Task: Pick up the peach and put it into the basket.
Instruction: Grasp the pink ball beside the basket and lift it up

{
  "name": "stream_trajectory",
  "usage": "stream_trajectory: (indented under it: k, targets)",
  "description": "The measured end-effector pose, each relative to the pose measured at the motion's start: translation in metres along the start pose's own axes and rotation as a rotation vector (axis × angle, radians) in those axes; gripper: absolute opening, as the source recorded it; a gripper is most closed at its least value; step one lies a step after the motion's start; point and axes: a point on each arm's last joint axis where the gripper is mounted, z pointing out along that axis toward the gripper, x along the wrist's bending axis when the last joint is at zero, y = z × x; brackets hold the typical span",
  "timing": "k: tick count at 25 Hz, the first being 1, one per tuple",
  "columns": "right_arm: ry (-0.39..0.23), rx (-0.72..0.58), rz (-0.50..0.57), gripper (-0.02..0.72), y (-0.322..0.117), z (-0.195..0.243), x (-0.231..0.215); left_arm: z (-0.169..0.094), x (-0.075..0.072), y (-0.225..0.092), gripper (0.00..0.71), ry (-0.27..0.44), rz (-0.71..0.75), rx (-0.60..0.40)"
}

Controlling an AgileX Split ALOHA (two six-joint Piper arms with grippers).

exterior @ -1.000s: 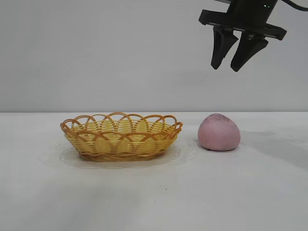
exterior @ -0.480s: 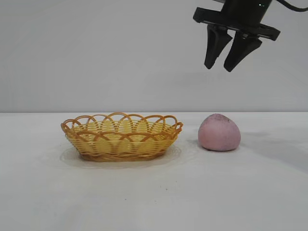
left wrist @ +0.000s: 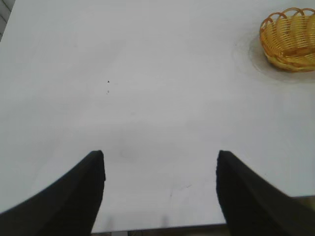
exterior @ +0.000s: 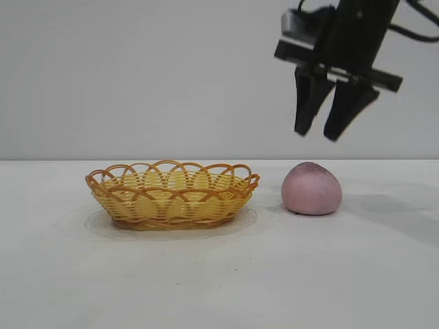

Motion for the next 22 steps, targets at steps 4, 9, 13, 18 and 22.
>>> stream_trajectory:
  k: [4,9,13,18,22]
  targets:
    - [0.015,0.071,0.024,0.304,-0.004,0.026,-0.006,0.0,0.0,0.0,0.424,0.0,0.0,0.0]
    - [0.015,0.065,0.005,0.046,-0.002,0.032,-0.008,0.0,0.0,0.0,0.424,0.0,0.0,0.0]
    - [0.029,-0.037,-0.078,0.0,0.004,-0.01,0.018,0.0,0.0,0.0,0.424,0.0,0.0,0.0]
    - [0.073,-0.176,-0.229,0.0,0.007,-0.048,0.078,0.0,0.0,0.0,0.424,0.0,0.0,0.0]
    - [0.106,-0.166,-0.33,0.0,0.002,-0.027,0.121,0.0,0.0,0.0,0.424,-0.004,-0.002,0.0]
